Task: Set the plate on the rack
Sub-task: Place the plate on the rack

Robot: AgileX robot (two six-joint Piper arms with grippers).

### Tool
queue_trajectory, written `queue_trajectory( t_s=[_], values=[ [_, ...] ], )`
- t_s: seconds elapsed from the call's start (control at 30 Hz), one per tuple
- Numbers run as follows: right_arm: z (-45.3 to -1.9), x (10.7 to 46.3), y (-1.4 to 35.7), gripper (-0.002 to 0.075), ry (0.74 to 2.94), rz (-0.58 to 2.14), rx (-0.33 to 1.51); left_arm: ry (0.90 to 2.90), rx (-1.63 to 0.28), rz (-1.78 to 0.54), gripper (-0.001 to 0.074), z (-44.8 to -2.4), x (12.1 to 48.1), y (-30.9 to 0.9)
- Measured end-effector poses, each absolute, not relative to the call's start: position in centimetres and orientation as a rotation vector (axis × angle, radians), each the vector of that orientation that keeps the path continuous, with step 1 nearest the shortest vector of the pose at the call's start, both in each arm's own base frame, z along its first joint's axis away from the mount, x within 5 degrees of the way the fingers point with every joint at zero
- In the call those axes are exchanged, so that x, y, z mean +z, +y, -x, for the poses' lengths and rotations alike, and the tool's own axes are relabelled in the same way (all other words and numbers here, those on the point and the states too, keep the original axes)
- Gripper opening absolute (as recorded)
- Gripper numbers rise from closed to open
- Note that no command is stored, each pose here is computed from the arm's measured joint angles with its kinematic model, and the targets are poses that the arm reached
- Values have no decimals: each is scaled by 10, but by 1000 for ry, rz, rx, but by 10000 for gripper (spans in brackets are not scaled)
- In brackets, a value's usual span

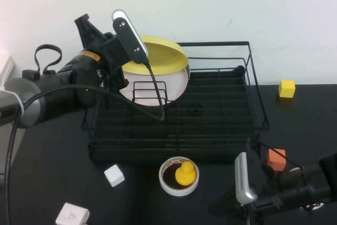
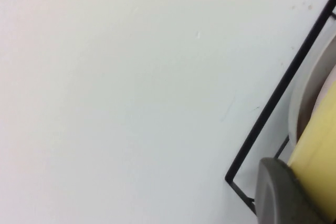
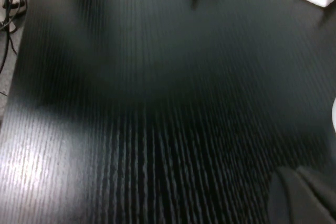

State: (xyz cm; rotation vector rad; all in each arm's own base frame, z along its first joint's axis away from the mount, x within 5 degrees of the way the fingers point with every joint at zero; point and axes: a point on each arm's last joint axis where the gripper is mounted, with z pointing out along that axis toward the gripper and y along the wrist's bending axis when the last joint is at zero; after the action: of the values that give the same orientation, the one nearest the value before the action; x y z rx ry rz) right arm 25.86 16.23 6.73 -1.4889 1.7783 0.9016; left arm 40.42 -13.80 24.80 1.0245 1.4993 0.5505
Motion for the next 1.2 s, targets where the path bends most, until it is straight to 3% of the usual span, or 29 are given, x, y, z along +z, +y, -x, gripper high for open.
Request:
queue_trajectory(
  t_s=[0.47, 1.2],
  values=[
    [-260, 67, 163, 5, 1785, 1479, 909, 1606, 403, -1014, 32, -400, 239, -146],
    [-261, 67, 163, 2, 1789, 1471, 911, 1584, 445, -1003, 31, -409, 219, -148]
  ],
)
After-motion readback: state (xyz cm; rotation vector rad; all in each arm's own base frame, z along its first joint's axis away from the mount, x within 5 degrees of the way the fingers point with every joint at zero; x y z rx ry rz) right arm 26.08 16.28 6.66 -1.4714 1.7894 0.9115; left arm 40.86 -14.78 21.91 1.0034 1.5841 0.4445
